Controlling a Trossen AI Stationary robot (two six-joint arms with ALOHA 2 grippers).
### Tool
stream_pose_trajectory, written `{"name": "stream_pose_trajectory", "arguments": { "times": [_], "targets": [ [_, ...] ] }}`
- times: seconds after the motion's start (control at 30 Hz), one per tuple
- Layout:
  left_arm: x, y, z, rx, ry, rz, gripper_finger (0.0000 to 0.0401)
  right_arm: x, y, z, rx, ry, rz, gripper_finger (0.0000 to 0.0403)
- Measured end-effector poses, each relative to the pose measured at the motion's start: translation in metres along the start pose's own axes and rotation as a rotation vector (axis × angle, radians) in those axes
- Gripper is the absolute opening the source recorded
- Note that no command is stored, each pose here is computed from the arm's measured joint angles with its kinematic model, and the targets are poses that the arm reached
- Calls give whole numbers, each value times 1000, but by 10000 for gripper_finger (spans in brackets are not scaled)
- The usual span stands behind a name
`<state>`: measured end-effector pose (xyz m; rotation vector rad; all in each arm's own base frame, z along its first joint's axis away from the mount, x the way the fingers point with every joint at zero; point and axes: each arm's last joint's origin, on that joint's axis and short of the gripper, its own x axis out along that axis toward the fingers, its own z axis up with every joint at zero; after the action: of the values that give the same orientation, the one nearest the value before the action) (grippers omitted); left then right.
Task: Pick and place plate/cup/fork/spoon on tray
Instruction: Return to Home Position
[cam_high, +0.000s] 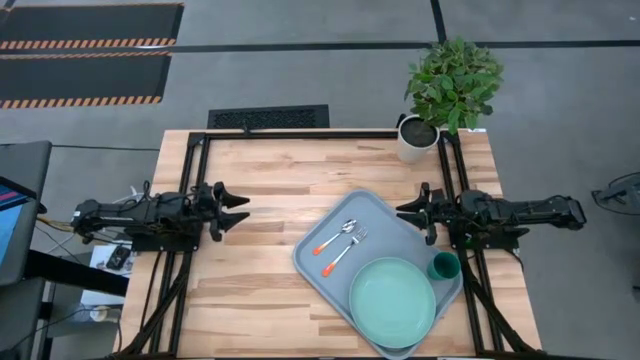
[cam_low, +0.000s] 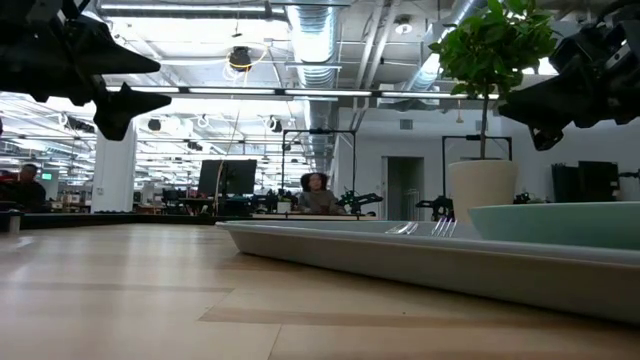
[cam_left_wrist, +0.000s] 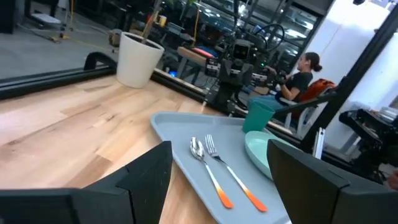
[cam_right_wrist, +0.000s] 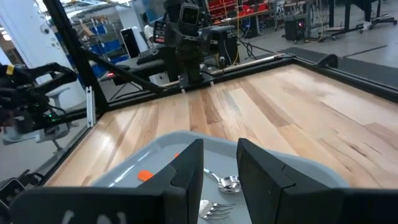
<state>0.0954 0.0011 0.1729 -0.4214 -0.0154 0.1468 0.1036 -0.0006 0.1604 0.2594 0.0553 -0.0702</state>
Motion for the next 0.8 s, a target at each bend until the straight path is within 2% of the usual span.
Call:
{"name": "stream_pose_trajectory", "arguments": {
  "times": [0.13,0.8],
  "targets": [
    [0,-1,-1,-1,16,-27,249,0,0,0,-10,1,0,123],
    [0,-1,-1,-16,16,-25,249,0,0,0,-9,4,-1,123]
  ]
}}
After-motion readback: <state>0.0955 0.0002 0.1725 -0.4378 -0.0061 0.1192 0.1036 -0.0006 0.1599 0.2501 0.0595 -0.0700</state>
